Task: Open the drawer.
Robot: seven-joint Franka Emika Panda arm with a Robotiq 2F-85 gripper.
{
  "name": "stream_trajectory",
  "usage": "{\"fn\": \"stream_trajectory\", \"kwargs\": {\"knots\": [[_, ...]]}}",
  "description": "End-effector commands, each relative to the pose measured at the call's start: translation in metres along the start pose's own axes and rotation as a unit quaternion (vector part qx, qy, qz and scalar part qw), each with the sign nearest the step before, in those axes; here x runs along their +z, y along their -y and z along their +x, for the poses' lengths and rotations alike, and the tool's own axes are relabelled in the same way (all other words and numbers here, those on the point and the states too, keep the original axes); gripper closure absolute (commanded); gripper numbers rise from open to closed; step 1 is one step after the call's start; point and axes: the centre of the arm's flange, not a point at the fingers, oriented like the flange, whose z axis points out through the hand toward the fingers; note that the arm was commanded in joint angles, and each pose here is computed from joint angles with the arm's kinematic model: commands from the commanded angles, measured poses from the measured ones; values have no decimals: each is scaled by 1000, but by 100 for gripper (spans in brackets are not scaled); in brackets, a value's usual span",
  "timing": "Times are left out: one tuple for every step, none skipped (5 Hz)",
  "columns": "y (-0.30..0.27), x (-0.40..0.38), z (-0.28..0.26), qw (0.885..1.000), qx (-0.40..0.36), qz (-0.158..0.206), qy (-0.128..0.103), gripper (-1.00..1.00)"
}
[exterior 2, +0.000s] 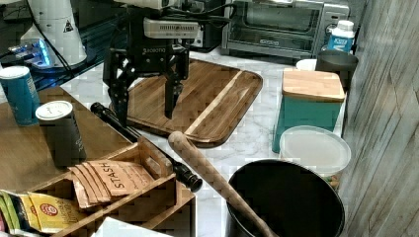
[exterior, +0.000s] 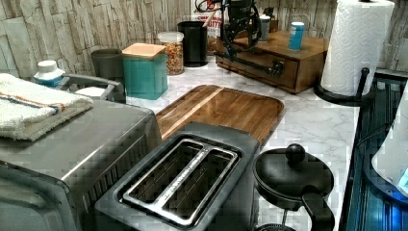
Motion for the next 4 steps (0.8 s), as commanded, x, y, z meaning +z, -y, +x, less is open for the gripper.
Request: {"fn": "stream_trajectory", "kwargs": {"knots": [[5,12,14,999,5,-3,-33,-100],[12,29,12,999,11,-2,-37,-100],[16,47,6,999,24,4,-25,-100],[16,55,3,1000,23,1,-12,-100]]}}
